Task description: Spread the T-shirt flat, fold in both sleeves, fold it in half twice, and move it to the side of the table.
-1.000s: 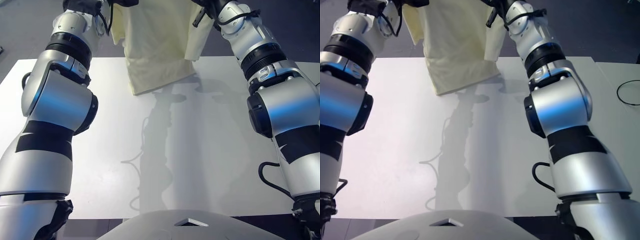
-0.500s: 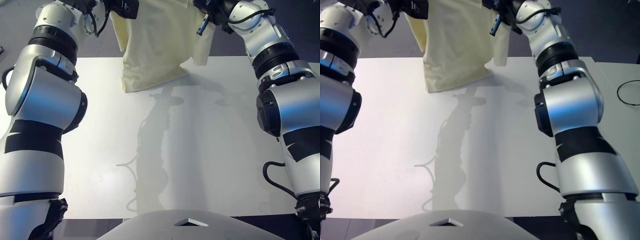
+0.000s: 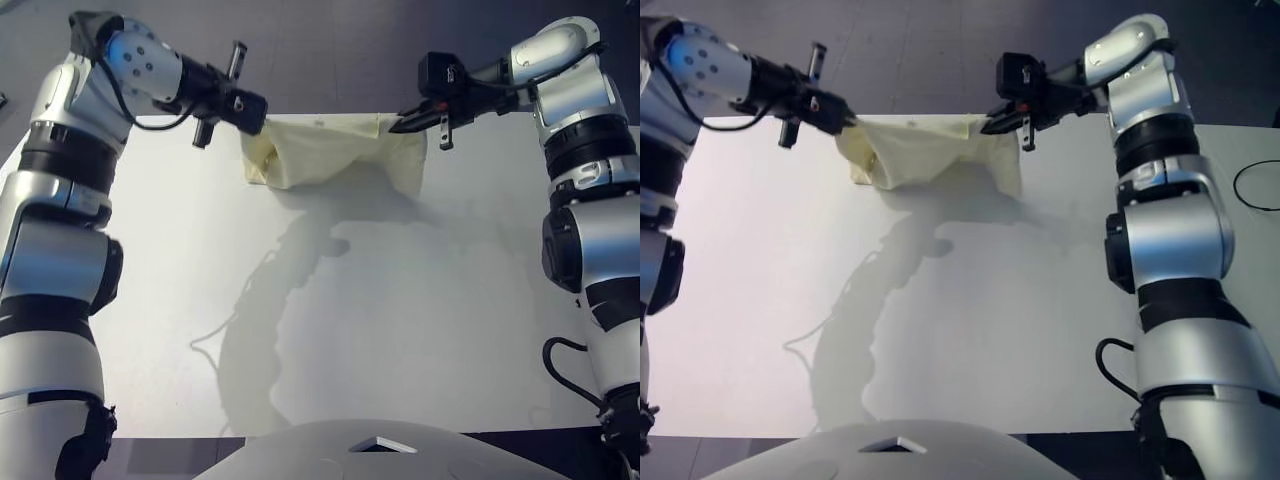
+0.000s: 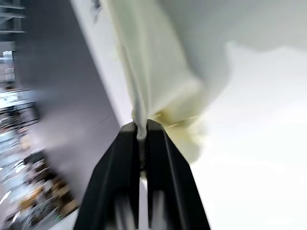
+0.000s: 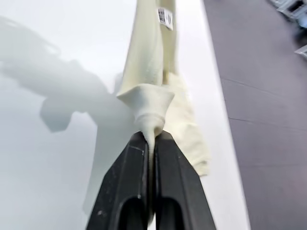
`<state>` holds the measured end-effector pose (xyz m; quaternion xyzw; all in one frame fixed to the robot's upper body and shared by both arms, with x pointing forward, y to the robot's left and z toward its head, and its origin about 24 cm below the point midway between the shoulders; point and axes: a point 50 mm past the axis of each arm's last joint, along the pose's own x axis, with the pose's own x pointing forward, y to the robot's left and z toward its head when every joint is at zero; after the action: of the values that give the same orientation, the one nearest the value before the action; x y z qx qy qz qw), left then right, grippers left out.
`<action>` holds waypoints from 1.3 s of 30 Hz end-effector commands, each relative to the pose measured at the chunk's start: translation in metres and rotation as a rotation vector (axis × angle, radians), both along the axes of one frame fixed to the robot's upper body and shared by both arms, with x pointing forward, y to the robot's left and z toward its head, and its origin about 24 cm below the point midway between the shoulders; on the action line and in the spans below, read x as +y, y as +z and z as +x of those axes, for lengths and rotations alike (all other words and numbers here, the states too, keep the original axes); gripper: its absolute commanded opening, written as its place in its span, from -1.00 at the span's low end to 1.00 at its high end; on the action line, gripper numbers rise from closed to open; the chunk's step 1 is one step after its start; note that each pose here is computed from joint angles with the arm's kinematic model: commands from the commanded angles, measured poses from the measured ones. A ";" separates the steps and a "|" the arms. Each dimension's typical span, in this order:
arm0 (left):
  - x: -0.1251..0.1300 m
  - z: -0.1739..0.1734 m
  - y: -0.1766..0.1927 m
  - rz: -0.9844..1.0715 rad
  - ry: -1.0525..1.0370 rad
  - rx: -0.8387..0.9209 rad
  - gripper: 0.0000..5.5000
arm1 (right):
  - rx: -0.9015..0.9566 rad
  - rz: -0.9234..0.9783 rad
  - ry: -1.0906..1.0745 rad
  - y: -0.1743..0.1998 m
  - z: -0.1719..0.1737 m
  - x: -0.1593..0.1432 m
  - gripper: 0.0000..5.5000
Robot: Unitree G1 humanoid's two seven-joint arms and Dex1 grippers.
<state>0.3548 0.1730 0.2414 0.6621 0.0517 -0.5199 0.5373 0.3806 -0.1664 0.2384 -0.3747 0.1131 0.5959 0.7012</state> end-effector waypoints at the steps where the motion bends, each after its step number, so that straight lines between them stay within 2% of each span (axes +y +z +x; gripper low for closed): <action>1: 0.005 -0.087 -0.029 0.112 -0.126 0.366 -1.00 | 0.264 -0.093 0.261 -0.037 -0.075 0.001 -1.00; 8: 0.011 -0.147 -0.077 0.202 -0.125 0.602 -1.00 | 0.457 -0.142 0.381 -0.081 -0.142 0.005 -1.00; 12: 0.007 -0.178 -0.093 0.163 -0.101 0.698 -1.00 | 0.536 -0.153 0.412 -0.100 -0.178 0.007 -1.00; 16: -0.001 -0.195 -0.107 0.068 -0.051 0.739 -1.00 | 0.571 -0.156 0.385 -0.116 -0.199 0.009 -1.00; 22: 0.001 -0.212 -0.118 0.049 0.016 0.786 -1.00 | 0.591 -0.179 0.354 -0.128 -0.221 0.006 -1.00; 23: 0.002 -0.214 -0.119 0.049 0.024 0.787 -1.00 | 0.583 -0.185 0.352 -0.128 -0.222 0.006 -0.88; 24: 0.003 -0.214 -0.121 0.042 0.038 0.782 -1.00 | 0.575 -0.188 0.345 -0.129 -0.222 0.005 -0.86; 27: 0.005 -0.215 -0.118 -0.020 0.082 0.832 -0.73 | 0.585 -0.201 0.336 -0.127 -0.221 0.000 -0.64; 30: 0.007 -0.215 -0.097 -0.170 0.118 0.929 -0.57 | 0.625 -0.183 0.332 -0.111 -0.220 -0.008 -0.48; 33: 0.012 -0.209 -0.072 -0.325 0.158 0.950 -0.39 | 0.612 -0.122 0.274 -0.094 -0.211 -0.013 -0.31; 36: 0.020 -0.195 -0.050 -0.505 0.237 0.864 -0.18 | 0.518 -0.011 0.121 -0.081 -0.185 -0.016 -0.10; 39: 0.029 -0.162 -0.047 -0.708 0.451 0.633 0.00 | 0.269 0.090 -0.160 -0.078 -0.135 -0.019 0.07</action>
<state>0.1683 0.1937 0.1930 0.2214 0.2001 -0.6505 0.6984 0.2063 -0.1835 0.1550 -0.2255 0.2568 0.6823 0.6463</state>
